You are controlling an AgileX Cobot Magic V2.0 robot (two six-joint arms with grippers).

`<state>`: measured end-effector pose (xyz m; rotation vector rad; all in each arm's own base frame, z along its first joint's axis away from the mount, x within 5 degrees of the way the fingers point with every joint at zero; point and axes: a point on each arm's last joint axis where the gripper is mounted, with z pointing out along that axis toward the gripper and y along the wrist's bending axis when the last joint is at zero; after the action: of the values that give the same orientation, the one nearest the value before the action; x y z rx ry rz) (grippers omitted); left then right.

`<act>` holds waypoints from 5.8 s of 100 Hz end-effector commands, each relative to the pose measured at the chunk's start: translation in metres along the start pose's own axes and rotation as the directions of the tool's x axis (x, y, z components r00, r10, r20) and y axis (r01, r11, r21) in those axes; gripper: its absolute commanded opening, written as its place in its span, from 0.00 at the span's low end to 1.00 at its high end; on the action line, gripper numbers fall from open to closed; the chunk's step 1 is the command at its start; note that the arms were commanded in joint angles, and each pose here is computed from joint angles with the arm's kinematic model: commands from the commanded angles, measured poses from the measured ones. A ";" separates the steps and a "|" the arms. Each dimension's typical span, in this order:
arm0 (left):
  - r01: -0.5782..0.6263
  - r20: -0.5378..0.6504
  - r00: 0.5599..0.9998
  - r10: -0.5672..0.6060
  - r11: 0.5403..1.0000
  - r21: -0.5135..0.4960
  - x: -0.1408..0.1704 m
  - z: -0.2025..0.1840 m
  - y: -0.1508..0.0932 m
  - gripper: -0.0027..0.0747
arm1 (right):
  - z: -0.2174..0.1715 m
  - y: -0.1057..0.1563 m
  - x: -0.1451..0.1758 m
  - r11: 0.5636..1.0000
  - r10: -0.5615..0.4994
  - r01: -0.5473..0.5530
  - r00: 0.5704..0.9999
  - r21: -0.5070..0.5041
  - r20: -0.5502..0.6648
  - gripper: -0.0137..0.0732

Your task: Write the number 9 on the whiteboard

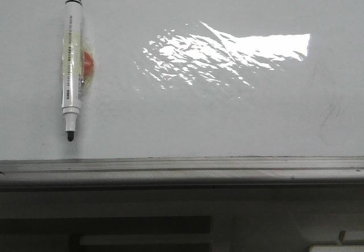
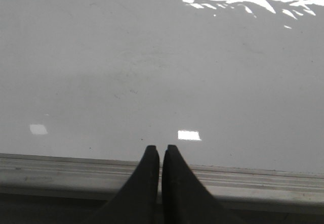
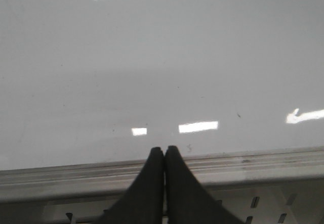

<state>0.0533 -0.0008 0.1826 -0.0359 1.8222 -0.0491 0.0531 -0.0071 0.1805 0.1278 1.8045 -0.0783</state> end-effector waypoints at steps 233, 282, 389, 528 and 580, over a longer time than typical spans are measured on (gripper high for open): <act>-0.033 0.230 0.973 0.031 0.999 0.005 -0.015 -0.002 -0.001 0.01 | -0.001 0.001 -0.015 0.999 0.049 -0.045 0.969 -0.021 0.243 0.08; 0.031 0.304 0.952 -0.040 0.999 0.035 -0.048 -0.015 -0.003 0.01 | -0.011 0.003 -0.048 0.994 0.103 -0.092 0.961 -0.055 0.256 0.08; -0.047 0.301 0.954 0.004 0.989 0.139 -0.095 -0.001 -0.015 0.56 | -0.011 0.007 -0.078 0.986 0.153 -0.150 0.987 -0.070 0.044 0.08; 0.153 -0.135 0.987 -0.091 0.790 0.593 -0.049 0.076 -0.161 0.53 | -0.011 0.007 -0.077 0.986 0.152 -0.150 0.988 -0.069 0.030 0.08; 0.148 -0.155 0.985 -0.069 0.800 0.582 -0.046 0.076 -0.160 0.01 | -0.013 0.017 -0.080 0.971 0.086 -0.099 0.994 -0.216 -0.069 0.08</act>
<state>0.1354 -0.1566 0.2085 0.3042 1.9101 -0.7210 0.0580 0.0052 0.2425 0.1224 1.9054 0.1686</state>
